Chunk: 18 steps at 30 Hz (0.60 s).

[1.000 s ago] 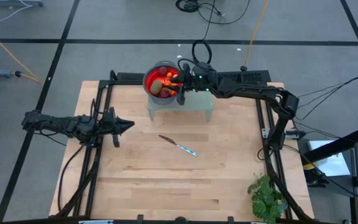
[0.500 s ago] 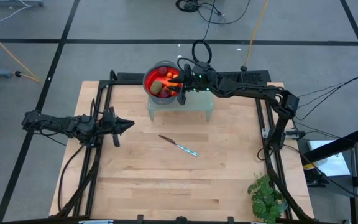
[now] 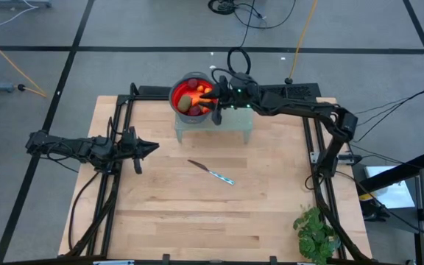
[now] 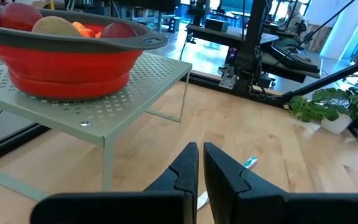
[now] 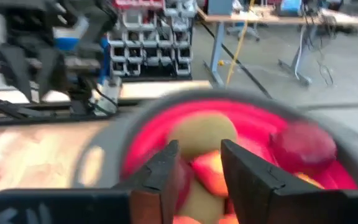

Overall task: Pick & Place Fruit
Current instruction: Put the knife on the shelf

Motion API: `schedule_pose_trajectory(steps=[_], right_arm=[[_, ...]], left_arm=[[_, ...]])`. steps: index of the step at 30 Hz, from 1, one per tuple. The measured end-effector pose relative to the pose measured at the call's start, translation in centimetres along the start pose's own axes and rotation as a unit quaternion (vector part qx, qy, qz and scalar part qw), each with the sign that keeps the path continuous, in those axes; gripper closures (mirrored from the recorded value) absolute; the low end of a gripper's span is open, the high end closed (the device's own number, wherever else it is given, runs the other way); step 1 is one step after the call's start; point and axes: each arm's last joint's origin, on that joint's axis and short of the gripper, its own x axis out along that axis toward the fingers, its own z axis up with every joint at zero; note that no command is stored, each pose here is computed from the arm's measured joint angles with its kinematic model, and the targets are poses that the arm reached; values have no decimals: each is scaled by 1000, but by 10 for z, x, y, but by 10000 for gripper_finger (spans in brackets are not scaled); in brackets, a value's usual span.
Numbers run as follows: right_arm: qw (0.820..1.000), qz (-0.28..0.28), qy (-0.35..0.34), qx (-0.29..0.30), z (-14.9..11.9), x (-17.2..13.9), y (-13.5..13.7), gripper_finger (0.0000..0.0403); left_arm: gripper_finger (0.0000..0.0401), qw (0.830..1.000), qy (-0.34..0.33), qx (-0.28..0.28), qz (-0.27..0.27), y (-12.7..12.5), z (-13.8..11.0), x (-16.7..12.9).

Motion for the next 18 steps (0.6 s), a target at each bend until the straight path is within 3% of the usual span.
schedule_pose_trajectory(steps=[10, 18], right_arm=[[998, 35, 23, -45, 17, -15, 40, 394], [997, 54, 22, -48, 25, -19, 77, 401]], left_arm=[[377, 1000, 16, 11, 4, 1, -3, 0], [377, 999, 24, 23, 6, 1, -5, 0]])
